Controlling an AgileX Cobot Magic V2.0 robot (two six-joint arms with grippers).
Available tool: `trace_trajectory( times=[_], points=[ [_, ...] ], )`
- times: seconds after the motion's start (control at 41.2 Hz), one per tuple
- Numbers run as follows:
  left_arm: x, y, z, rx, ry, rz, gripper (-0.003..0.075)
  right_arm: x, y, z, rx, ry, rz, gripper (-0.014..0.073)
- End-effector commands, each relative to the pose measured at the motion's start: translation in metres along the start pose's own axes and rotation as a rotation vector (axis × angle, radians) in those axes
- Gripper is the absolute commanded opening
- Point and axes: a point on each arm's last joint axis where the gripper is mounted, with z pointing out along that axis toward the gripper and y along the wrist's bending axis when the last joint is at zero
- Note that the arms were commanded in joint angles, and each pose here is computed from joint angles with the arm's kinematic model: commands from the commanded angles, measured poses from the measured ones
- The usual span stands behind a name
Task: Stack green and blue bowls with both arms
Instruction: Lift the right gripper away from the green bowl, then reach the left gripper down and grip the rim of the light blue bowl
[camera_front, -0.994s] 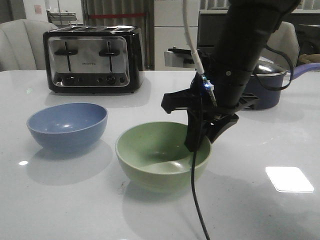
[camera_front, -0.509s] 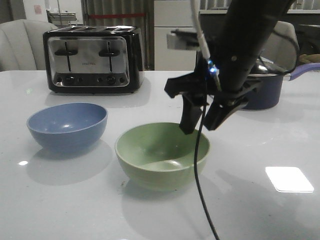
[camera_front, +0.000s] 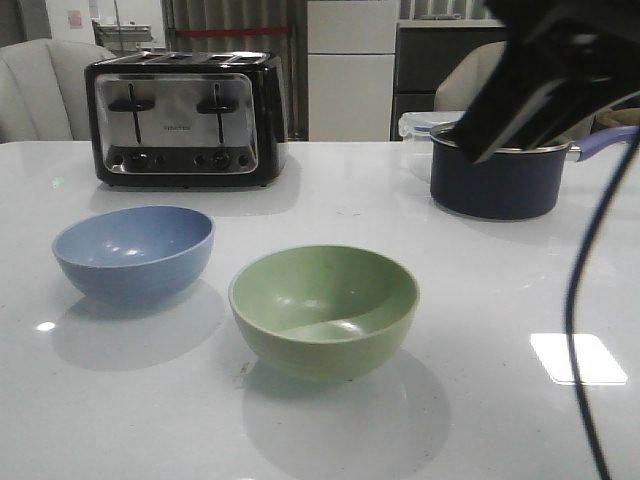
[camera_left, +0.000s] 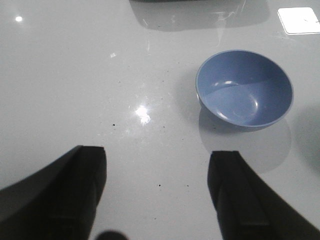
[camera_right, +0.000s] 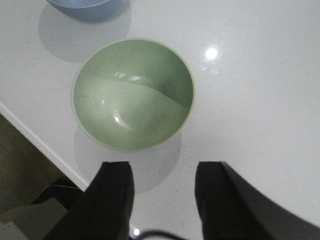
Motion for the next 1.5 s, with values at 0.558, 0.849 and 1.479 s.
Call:
trace_trajectory(
  times=[0.558,0.849,1.479],
  points=[
    [-0.047,-0.032,0.085,0.127,0.105,0.084,0.05,0.033,0.011,-0.065,-0.002,-0.154,-0.045,0.0418],
    [-0.067,-0.043,0.168,0.144,0.236,0.043,0.0502,0.033,0.011,-0.065,-0.002,-0.154,-0.045,0.0418],
    [-0.059,-0.051,0.259,0.137,0.356,0.043,0.0305,0.033,0.011,-0.065,-0.002,-0.154,-0.045,0.0418]
  ],
)
